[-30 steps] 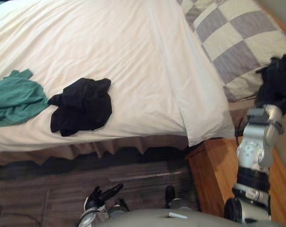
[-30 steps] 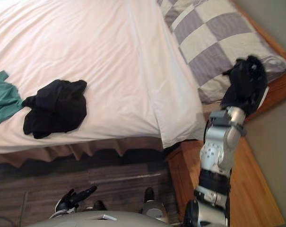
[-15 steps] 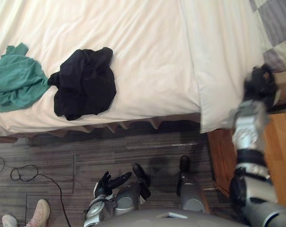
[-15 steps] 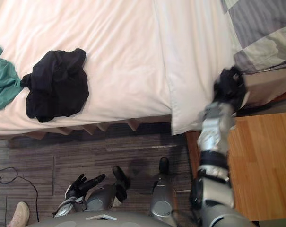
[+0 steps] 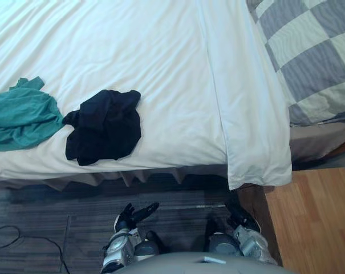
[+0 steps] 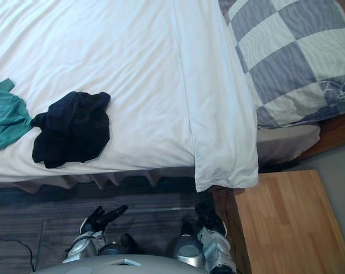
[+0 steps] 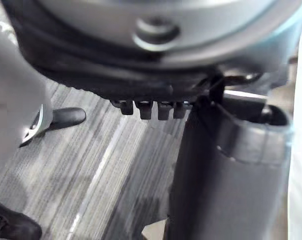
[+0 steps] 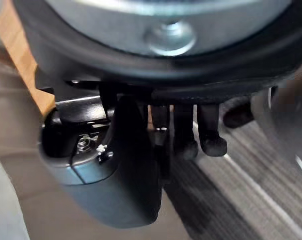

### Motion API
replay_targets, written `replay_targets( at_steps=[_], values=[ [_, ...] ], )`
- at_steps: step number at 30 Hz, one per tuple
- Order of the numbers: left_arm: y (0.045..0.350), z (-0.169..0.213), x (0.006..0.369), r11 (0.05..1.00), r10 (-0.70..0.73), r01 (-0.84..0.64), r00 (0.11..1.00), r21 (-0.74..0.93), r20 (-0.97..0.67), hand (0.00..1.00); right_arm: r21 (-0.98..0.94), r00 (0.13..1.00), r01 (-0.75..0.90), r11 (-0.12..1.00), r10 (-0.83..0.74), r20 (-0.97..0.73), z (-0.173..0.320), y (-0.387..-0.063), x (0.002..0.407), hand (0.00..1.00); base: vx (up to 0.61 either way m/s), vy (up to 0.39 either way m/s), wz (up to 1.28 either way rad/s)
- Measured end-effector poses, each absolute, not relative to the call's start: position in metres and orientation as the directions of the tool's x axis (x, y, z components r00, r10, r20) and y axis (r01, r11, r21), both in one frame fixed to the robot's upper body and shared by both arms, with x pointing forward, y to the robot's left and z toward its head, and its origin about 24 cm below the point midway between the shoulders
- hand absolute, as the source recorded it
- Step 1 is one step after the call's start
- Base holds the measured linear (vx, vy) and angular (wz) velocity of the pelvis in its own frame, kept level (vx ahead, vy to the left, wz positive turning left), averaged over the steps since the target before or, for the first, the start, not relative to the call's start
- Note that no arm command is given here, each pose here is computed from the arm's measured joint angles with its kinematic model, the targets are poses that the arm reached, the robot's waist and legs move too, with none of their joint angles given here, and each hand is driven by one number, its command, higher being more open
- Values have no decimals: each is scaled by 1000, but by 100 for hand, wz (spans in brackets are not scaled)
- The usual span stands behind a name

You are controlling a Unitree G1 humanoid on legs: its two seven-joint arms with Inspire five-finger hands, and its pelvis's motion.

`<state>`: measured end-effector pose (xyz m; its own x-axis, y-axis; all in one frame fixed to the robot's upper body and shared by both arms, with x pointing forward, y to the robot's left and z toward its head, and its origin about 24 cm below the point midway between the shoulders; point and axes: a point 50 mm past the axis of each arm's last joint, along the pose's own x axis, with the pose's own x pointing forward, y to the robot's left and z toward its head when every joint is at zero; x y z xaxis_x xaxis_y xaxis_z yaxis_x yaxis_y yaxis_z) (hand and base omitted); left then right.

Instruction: Tidy up the quilt and then pick up the clothes from the bed and put them into the laundry hamper

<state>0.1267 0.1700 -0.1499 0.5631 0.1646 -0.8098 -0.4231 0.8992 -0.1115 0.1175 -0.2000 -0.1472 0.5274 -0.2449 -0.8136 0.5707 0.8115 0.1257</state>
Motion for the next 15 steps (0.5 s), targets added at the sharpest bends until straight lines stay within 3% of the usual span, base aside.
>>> replay_targets(
  at_steps=[3, 9, 14, 15],
  values=[
    [172, -150, 127, 907, 167, -410, 565, -100, -808, 100, 69, 490, 496, 865, -213, -845, -153, -196, 103, 100, -47, 40, 10],
    [169, -147, 132, 918, 156, -384, 583, -102, -797, 100, 0, 507, 364, 932, -197, -839, -151, -194, 108, 100, -94, 188, 26],
    [176, -146, 133, 933, 174, -355, 590, -60, -789, 100, 3, 482, 365, 931, -186, -856, -155, -187, 100, 100, 44, 476, 20],
    [192, -145, 130, 932, 216, -362, 583, -13, -783, 100, 2, 457, 356, 935, -172, -873, -159, -181, 93, 100, 80, 497, 18]
  ],
)
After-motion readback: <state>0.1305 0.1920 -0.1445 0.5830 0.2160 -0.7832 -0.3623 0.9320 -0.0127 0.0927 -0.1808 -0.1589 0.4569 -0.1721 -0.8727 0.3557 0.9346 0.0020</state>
